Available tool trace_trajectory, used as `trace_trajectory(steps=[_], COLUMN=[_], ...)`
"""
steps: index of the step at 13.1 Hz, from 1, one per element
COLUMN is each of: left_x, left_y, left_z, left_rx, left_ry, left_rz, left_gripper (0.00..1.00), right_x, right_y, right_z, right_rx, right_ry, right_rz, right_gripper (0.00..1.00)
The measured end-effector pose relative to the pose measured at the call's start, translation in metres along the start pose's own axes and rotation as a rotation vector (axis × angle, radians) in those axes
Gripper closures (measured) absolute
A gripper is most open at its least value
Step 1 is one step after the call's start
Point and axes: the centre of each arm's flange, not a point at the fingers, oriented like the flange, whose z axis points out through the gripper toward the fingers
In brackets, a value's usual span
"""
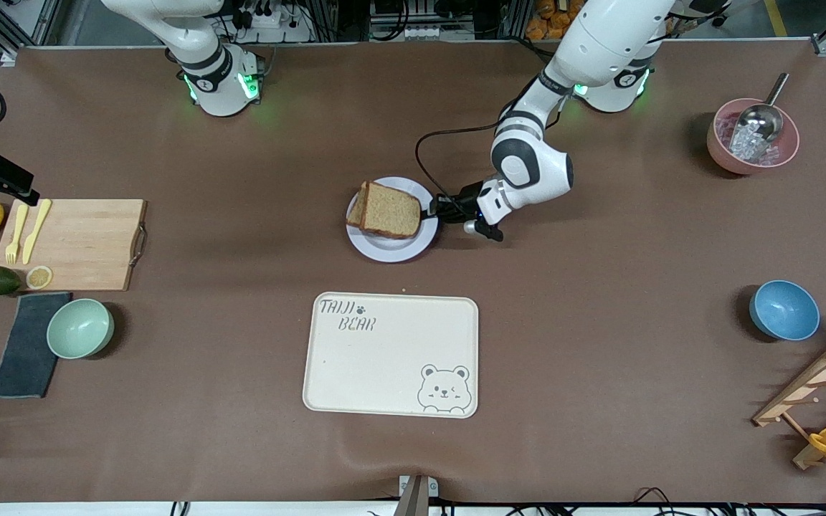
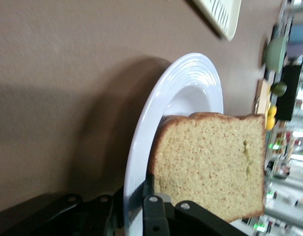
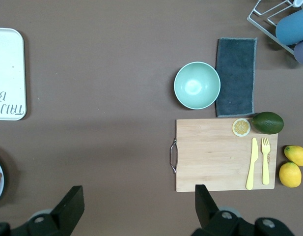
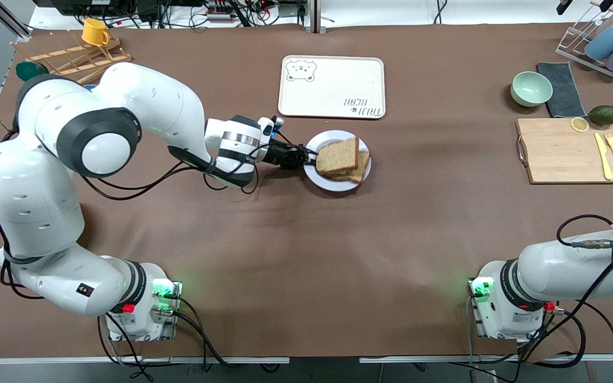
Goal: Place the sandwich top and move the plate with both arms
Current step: 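Grasp the white plate rim with the left gripper, then slide the plate with the left gripper onto the bear tray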
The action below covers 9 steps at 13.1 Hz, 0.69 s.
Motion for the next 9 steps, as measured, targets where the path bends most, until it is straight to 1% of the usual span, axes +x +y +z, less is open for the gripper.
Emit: trace_trajectory(steps=[5, 7, 9], left_x=[0.01, 0.023, 0.045], left_y=[0.024, 0.034, 0.043], left_z=[-0.011, -0.019, -0.028], left_rx=[-0.065, -0.094, -0.127], left_ry=[0.086, 0.124, 0.171], left_rz=[-0.064, -0.078, -0.093], left_gripper=[0.92, 0.92, 0.92], right_x=[0.0, 0.001, 0.002], right_y=[0.0, 0.0, -0.001], right_z=[0.001, 0.002, 0.004], right_rx=[0.0, 0.0, 0.0], right_ry=[-0.001, -0.003, -0.007], right_rz=[0.0, -0.001, -0.002], right_gripper=[0.0, 0.0, 0.0])
